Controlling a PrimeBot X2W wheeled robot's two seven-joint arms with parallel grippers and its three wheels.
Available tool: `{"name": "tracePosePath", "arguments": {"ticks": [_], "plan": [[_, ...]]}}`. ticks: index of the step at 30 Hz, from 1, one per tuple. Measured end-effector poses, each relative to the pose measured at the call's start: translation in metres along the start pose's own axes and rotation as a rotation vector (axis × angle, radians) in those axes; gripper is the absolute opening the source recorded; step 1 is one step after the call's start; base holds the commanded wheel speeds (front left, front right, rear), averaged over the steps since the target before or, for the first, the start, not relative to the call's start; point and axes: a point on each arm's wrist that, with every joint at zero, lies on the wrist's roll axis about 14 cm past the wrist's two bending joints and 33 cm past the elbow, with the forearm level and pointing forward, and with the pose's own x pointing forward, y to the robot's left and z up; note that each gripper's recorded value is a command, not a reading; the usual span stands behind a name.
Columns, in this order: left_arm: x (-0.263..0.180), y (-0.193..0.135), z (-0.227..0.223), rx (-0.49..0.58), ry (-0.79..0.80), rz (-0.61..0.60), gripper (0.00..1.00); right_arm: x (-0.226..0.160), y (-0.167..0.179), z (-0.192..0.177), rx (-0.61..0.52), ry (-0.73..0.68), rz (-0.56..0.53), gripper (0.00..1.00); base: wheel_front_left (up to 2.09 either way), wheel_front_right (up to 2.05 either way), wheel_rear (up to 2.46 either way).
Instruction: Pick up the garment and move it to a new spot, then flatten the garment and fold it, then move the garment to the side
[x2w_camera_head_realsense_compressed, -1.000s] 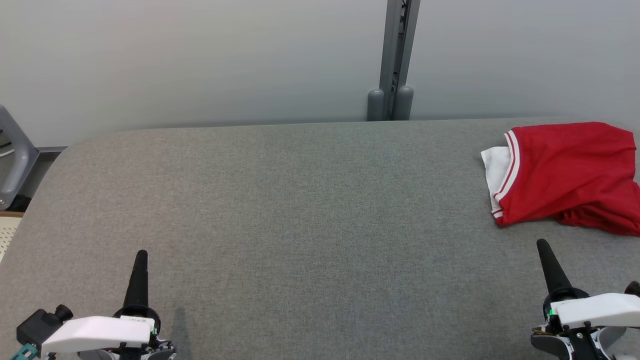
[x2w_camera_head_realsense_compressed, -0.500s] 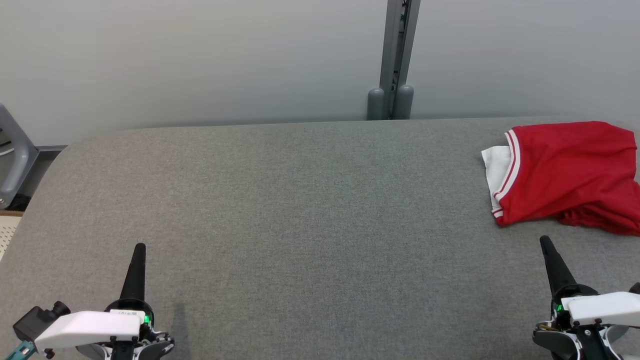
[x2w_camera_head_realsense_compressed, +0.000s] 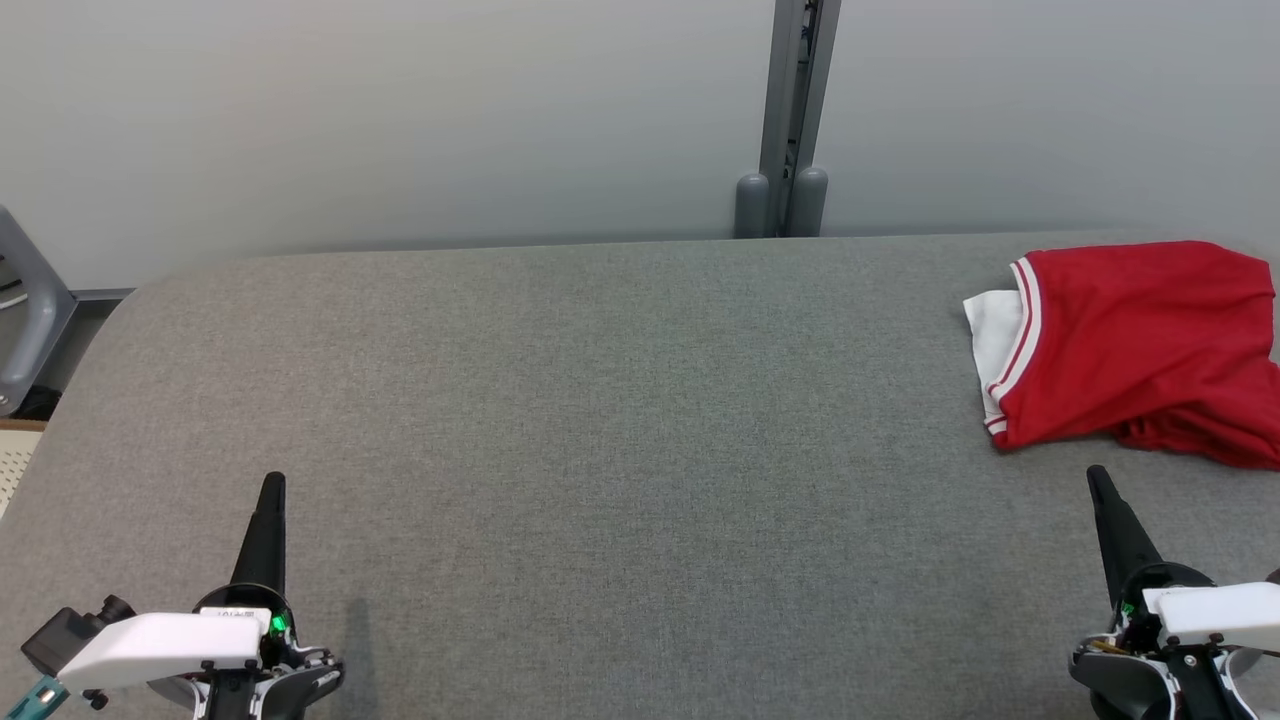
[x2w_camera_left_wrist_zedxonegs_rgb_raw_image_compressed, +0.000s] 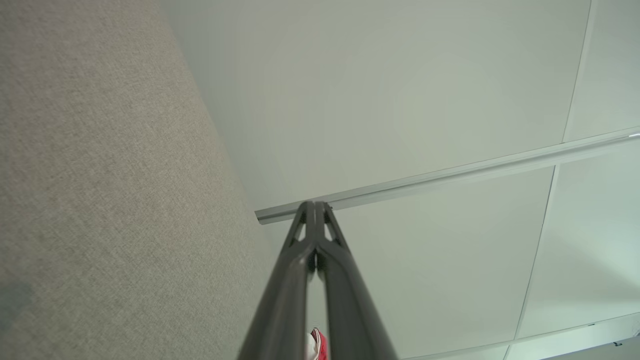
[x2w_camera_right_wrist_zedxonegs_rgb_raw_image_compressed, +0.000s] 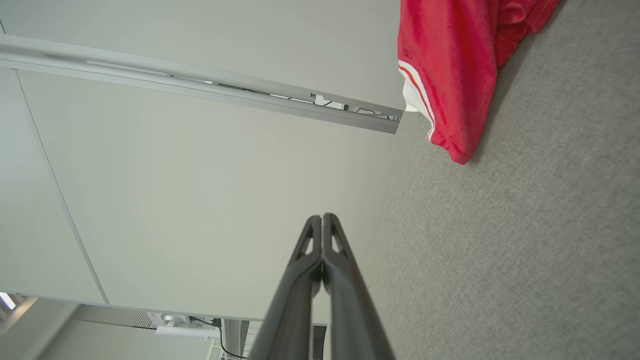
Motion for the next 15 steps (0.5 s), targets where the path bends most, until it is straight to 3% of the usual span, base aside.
{"name": "tracePosePath", "arguments": {"ticks": [15], "plan": [[0.0043, -0.0067, 0.0018, -0.102, 0.005, -0.026, 0.0, 0.0014, 0.0048, 0.0027, 0.103, -0.003, 0.019, 0.0, 0.0, 0.0, 0.0]]}}
